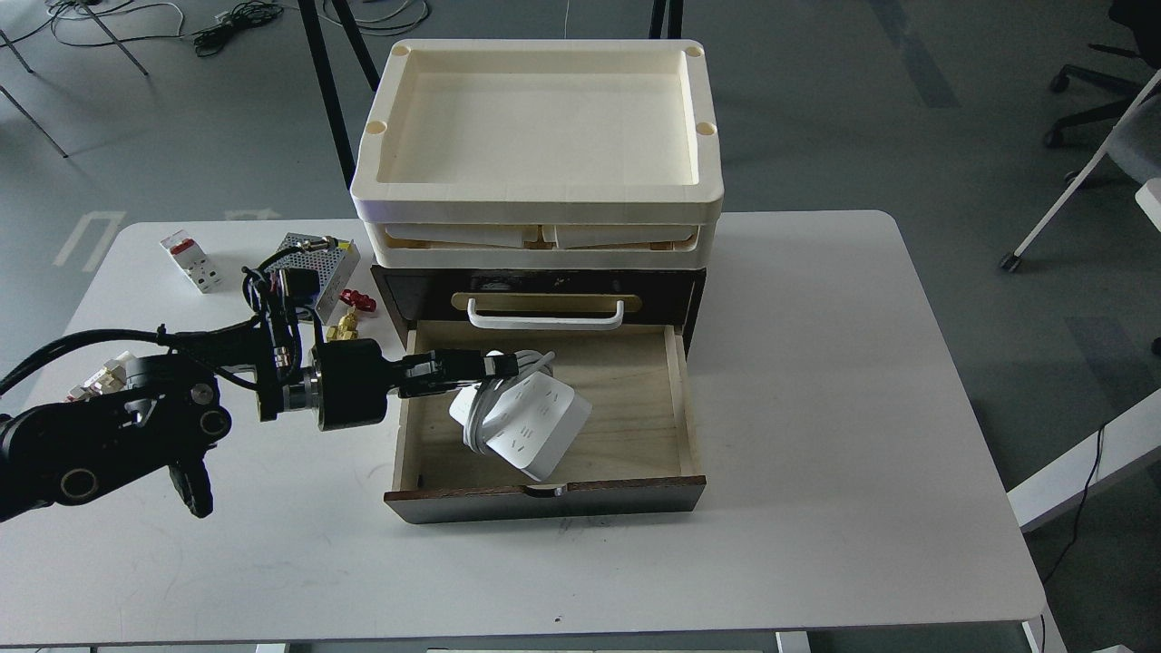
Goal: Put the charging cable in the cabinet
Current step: 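Carry the power strip with the left gripper over the open drawer, then lower the power strip into the drawer and open the left gripper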
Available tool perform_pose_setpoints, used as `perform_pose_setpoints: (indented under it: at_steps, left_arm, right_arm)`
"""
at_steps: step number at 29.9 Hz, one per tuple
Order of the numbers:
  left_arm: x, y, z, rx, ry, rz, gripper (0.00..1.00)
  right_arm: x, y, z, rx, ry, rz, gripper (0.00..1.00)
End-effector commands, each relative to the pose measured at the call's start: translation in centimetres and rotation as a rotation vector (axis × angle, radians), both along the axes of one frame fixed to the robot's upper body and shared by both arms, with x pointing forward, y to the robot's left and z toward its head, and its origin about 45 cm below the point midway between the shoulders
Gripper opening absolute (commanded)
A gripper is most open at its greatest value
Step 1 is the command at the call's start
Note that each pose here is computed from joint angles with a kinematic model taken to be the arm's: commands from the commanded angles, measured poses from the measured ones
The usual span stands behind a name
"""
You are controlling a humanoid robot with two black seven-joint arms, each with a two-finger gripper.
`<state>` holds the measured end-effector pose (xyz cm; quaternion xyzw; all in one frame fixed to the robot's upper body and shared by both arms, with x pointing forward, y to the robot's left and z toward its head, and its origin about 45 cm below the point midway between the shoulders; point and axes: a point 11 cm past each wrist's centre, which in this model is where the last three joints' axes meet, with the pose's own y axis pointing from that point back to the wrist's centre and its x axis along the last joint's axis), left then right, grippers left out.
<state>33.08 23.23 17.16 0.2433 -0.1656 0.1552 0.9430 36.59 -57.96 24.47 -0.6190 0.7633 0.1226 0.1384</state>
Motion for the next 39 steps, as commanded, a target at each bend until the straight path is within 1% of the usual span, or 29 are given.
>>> perform_pose_setpoints:
  at_steps: [1, 11, 21, 29, 35, 38, 39]
  left_arm:
    - [0.4, 0.6, -0.4, 0.003, 0.014, 0.027, 0.0]
    - [1.2, 1.6, -0.8, -0.003, 0.034, 0.081, 0.0]
    - [1.3, 2.4, -0.7, -0.004, 0.045, 0.103, 0.0]
    - [1.7, 4.8, -2.3, 0.01, 0.086, 0.199, 0.0]
    - [1.4, 5.3, -2.8, 0.017, 0.112, 0.201, 0.0]
    - [1.4, 5.3, -2.7, 0.016, 0.111, 0.202, 0.05]
    - [1.4, 5.2, -2.7, 0.013, 0.111, 0.202, 0.09]
  right_arm:
    - [-0.1, -0.1, 0.0, -0.001, 0.001, -0.002, 1.0]
    - [0.0, 0.0, -0.1, 0.001, 0.002, -0.001, 1.0]
    - [0.1, 0.2, -0.3, 0.005, 0.002, 0.003, 1.0]
    - [0.1, 0.3, -0.3, 0.007, 0.002, 0.005, 1.0]
    - [0.0, 0.3, -0.4, 0.006, 0.004, 0.004, 1.0]
    - [0.1, 0.3, -0.4, 0.008, 0.004, 0.004, 1.0]
    - [0.0, 0.3, -0.4, 0.007, 0.005, 0.005, 1.0]
